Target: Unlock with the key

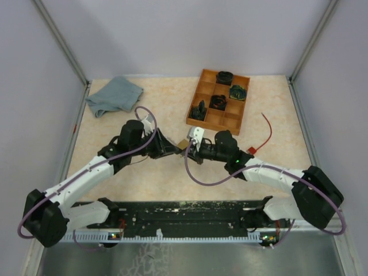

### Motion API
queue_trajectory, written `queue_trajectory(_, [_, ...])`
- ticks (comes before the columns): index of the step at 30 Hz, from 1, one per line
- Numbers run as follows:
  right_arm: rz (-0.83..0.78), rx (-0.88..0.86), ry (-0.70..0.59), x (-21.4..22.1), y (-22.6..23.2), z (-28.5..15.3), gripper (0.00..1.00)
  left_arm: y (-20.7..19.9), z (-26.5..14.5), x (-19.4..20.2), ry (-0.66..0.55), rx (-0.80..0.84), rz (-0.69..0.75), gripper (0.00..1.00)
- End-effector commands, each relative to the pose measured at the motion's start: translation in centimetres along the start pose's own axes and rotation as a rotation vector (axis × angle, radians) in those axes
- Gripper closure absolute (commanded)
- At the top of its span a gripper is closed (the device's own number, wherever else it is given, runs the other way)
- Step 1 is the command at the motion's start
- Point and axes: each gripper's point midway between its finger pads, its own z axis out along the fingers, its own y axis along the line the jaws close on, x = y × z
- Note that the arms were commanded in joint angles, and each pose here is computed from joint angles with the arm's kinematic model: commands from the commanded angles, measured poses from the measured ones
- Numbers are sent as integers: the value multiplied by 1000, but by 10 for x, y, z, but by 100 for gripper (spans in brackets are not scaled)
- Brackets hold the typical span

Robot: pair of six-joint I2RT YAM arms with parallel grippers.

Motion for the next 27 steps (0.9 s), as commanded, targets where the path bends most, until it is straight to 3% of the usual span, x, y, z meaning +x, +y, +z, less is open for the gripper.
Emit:
queue_trajectory(1, [-315,-61,-531,-183,21,-1,100,4,-7,80,339,22,-20,100])
queue_trajectory(6, [-246,-91,-493,-160,28,-6,100,-4,-14,47,208,13,2,100])
queue_trajectory(10, [-216,-80,-391,-126,26,-11,73,-8,-22,18,103,13,5,100])
queue_trajectory(12, [-217,-71,-331,-107,25,-13,66,-10,-25,6,78,19,-4,100])
queue_trajectory(18, [-235,13,-292,-76,20,-32,61,-15,-31,-17,32,56,-30,100])
queue_trajectory(27, [-197,19,-320,-65,19,-28,60,-24,-33,-11,85,126,-55,100])
